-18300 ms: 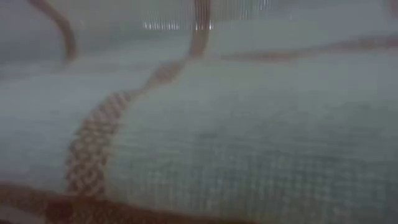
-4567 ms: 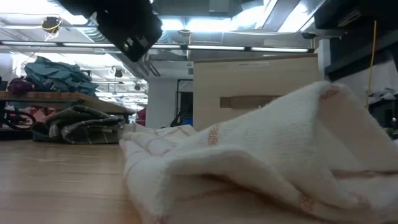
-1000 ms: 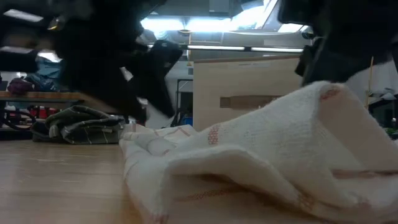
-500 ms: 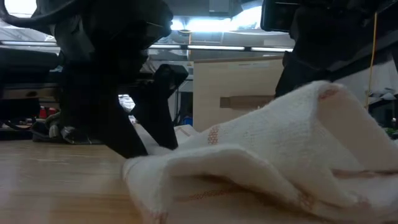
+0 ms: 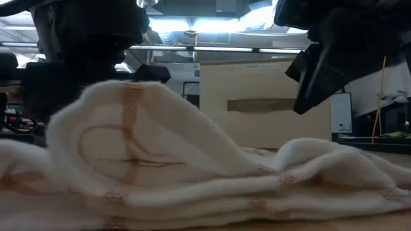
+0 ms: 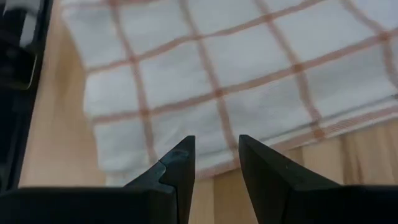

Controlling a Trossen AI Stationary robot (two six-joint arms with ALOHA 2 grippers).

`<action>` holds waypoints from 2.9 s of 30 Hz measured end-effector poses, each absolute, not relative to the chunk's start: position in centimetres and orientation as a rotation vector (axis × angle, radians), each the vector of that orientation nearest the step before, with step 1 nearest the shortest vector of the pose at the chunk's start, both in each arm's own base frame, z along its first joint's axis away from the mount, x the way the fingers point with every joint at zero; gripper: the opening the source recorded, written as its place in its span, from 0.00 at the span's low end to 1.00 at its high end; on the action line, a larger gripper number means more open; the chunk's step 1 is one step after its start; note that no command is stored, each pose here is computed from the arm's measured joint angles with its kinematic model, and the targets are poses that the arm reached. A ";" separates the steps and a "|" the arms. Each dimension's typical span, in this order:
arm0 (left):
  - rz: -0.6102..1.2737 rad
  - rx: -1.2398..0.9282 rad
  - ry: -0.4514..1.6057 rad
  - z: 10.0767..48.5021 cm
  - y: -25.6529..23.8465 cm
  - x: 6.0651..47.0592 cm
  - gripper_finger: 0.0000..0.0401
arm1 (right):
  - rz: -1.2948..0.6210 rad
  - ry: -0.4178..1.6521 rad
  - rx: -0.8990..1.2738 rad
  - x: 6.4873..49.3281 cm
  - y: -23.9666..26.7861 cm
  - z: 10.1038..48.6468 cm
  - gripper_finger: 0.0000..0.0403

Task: Fold towel
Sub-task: Fold the white towel

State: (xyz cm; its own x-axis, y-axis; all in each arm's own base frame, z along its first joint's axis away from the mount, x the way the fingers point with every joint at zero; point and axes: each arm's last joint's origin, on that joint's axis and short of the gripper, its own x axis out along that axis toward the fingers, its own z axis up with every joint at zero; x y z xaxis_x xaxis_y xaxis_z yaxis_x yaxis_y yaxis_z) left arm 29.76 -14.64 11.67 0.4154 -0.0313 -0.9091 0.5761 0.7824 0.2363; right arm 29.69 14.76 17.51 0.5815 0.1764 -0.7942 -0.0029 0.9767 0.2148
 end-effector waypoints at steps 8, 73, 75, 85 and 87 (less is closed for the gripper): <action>-0.373 0.593 1.031 13.7 -15.0 29.2 0.40 | 0.317 0.965 0.045 29.5 15.1 17.5 0.31; -0.553 0.535 0.809 15.1 -25.0 27.0 0.40 | 0.537 0.891 -0.565 31.6 24.0 12.0 0.31; -0.562 0.541 0.811 15.1 -25.3 26.7 0.40 | 0.527 0.897 -0.547 31.6 24.0 12.0 0.31; -0.454 0.554 0.838 14.8 -24.8 26.8 0.40 | 0.527 0.883 -0.542 31.7 24.1 12.0 0.31; -0.451 0.568 0.848 14.4 -24.7 26.9 0.40 | 0.526 0.881 -0.540 31.7 24.1 12.0 0.31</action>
